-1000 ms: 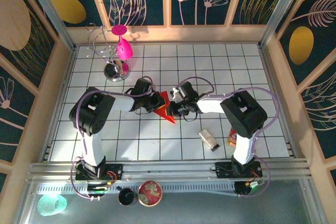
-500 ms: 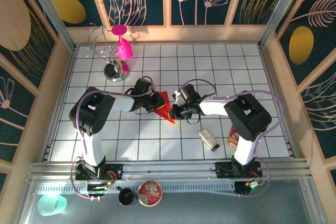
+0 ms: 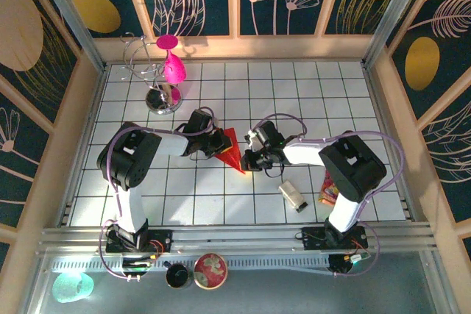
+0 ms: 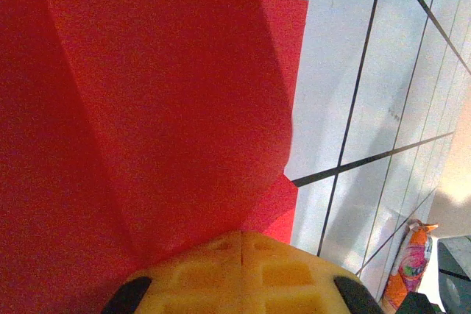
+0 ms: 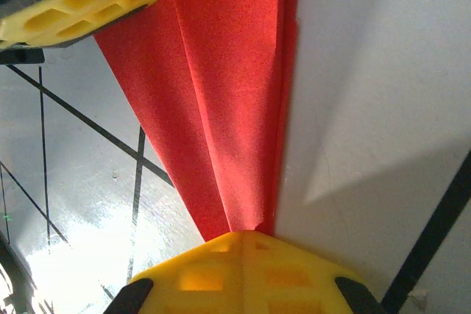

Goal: Fold a paper plane with a square sheet of paper (pick it up from the middle)
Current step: Fourth fold the wing at the center of the table.

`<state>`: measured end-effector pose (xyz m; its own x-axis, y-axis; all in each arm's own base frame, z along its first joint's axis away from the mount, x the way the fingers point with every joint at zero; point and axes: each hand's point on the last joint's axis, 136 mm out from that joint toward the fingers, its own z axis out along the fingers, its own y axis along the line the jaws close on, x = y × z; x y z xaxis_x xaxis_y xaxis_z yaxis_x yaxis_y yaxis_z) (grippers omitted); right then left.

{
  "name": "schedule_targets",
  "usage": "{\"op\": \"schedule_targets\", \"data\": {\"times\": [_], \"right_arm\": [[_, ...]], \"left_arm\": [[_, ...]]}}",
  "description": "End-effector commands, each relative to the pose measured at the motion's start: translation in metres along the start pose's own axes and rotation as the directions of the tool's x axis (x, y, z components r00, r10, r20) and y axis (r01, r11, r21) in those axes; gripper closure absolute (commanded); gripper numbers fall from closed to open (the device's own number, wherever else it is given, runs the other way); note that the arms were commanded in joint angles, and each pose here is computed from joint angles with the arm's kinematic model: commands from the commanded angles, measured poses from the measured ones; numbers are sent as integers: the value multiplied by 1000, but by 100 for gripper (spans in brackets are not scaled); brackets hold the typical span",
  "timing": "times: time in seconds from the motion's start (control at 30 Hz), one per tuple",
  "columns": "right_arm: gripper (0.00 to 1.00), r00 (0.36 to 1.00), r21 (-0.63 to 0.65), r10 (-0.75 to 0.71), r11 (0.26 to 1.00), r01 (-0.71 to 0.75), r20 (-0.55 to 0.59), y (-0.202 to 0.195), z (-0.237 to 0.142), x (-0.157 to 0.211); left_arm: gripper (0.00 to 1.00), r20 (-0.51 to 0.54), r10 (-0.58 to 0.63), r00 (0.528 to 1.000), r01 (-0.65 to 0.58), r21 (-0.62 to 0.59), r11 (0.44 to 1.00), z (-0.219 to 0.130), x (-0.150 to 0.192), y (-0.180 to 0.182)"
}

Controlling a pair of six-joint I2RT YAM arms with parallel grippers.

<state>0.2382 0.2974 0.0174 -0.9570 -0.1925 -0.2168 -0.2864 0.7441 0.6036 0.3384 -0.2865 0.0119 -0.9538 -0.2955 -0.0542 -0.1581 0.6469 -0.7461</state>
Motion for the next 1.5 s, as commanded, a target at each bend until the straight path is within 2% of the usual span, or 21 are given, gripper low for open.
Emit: {"op": "schedule_targets", "data": {"times": [0.0, 0.27, 0.63, 0.83, 1.13, 1.27, 1.47], "right_arm": [[94, 998, 50, 2, 999, 1, -60, -8, -2, 22], [93, 996, -3, -73, 997, 73, 49, 23, -24, -4], [95, 998, 33, -51, 998, 50, 23, 14, 14, -33], [95, 999, 64, -25, 998, 27, -31, -3, 19, -11], [96, 990, 53, -51, 997, 59, -134, -8, 2, 34], [96, 984, 33, -70, 997, 77, -162, -3, -4, 45], [96, 984, 79, -65, 994, 79, -165, -12, -13, 52]], "left_arm": [[95, -12, -56, 998, 53, -187, 981, 8, 12, 56], [95, -10, -58, 998, 55, -189, 980, 7, 12, 56], [95, -10, -61, 998, 58, -200, 978, 8, 12, 57], [95, -5, -77, 997, 74, -220, 973, 8, 14, 65], [97, 10, -89, 996, 88, -263, 961, 9, 13, 76], [97, 13, -87, 996, 87, -264, 961, 9, 12, 76], [97, 11, -83, 996, 83, -262, 961, 8, 12, 74]]}}
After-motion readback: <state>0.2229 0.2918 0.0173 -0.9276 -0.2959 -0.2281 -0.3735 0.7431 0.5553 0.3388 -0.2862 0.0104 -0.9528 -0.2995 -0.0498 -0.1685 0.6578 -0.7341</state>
